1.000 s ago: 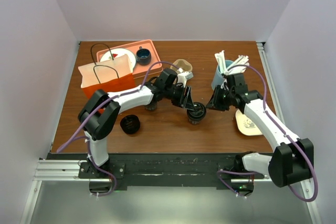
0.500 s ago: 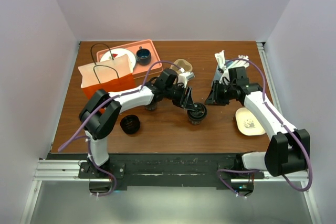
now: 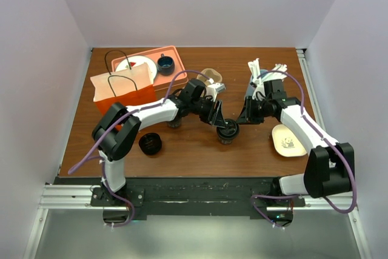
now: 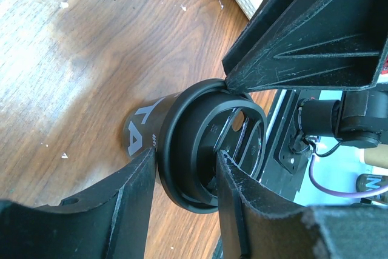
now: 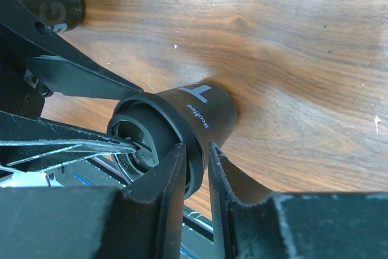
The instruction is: Pack the takeout coffee
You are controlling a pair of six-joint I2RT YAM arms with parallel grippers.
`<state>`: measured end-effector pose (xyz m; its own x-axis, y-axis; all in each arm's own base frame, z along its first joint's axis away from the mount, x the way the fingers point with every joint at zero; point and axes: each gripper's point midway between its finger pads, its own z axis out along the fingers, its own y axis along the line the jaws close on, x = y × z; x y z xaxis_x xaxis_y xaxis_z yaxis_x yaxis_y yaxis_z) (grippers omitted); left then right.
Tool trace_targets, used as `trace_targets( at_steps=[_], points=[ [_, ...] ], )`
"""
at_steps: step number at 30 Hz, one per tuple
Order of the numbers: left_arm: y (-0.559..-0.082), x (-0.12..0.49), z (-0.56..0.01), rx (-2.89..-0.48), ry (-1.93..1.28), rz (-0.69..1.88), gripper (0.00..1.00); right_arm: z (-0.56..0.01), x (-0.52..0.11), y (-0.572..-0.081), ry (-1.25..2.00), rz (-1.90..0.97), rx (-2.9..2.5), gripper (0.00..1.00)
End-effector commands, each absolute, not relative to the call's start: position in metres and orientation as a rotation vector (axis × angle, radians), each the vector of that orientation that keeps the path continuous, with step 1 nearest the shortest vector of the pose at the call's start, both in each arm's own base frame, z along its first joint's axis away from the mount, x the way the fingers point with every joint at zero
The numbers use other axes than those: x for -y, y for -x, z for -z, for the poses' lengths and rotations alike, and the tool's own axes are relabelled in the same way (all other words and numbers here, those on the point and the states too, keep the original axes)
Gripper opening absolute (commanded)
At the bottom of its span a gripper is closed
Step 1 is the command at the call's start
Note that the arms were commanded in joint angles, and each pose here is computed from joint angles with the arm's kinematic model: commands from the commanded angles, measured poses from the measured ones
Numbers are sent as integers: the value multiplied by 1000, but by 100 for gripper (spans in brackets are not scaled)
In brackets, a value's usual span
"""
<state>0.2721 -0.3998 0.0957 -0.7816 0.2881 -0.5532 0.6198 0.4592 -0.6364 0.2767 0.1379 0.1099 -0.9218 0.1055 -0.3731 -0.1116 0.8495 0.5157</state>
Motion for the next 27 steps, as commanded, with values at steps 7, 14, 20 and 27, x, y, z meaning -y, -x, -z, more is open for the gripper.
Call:
trace_targets(
  at_steps=[7,14,20,27],
  points=[
    [-238,323,30,-2784,-742,764,41,-55,-116,-248,-105,-602,-2794,20],
    [-229,314,38,-2810,-707,754,40,-44,-114,-241,-174,-595,-2800,19],
    [-228,314,37,-2805,-697,760,40,-83,-120,-260,-166,-633,-2706,25],
    [-221,312,39,-2813,-669,773,40,-137,-115,-280,-224,-588,-2623,29]
  ],
)
